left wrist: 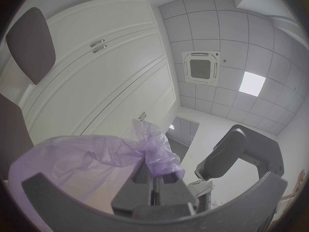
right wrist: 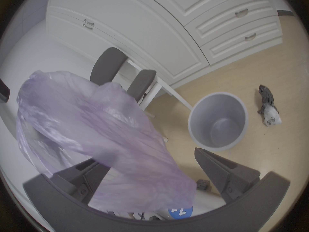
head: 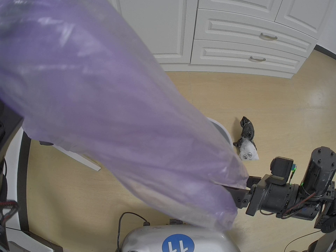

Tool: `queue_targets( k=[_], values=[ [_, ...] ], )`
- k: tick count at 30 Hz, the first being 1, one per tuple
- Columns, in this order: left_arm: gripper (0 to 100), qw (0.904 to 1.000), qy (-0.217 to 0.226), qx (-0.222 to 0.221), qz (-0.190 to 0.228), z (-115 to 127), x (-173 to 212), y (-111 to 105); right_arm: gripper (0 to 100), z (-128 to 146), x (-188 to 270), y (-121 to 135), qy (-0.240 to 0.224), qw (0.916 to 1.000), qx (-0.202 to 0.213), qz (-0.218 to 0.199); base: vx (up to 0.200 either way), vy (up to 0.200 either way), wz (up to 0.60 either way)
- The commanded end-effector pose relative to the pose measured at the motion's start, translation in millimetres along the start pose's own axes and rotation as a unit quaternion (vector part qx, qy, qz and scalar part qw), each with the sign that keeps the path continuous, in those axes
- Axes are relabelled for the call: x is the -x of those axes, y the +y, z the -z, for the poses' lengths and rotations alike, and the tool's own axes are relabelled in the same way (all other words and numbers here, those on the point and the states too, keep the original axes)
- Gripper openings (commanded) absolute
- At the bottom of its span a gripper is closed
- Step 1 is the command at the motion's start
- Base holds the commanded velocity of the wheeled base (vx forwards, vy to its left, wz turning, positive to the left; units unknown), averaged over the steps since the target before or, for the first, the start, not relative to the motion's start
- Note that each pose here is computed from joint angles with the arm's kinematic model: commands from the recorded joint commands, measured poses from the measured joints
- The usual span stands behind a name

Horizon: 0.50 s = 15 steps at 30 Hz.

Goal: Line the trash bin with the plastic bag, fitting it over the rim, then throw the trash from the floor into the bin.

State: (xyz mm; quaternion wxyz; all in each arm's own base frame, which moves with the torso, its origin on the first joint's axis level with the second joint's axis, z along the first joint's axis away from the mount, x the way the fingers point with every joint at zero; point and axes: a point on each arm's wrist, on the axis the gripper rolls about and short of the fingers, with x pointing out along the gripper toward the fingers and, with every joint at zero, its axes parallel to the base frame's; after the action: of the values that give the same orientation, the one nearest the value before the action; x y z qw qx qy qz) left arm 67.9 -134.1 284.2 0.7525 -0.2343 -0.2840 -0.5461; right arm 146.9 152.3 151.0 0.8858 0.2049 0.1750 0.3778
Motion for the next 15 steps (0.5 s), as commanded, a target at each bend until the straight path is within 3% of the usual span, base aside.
queue_targets(
  k=[1,12,13,15],
  values=[
    [0,1.0000,-0.005,0.000,0.001,-2.8,0.2,-0.5,100,9.1,-4.9,-3.6,0.022,0.9997,0.000,0.006,0.000,0.000,0.00],
    [0,1.0000,-0.005,-0.001,0.001,-2.6,-0.2,-0.2,100,7.6,-0.1,-2.5,0.016,0.9998,0.005,0.003,0.000,0.000,0.00],
    [0,1.0000,-0.005,-0.001,0.000,-2.3,0.1,-0.2,0,6.9,0.7,-2.0,0.014,0.9999,0.005,0.002,0.000,0.000,0.00],
    [0,1.0000,-0.004,-0.001,0.000,-1.9,-0.1,0.1,0,2.6,2.8,0.6,0.004,1.0000,0.003,-0.005,0.000,0.000,0.00]
  ],
)
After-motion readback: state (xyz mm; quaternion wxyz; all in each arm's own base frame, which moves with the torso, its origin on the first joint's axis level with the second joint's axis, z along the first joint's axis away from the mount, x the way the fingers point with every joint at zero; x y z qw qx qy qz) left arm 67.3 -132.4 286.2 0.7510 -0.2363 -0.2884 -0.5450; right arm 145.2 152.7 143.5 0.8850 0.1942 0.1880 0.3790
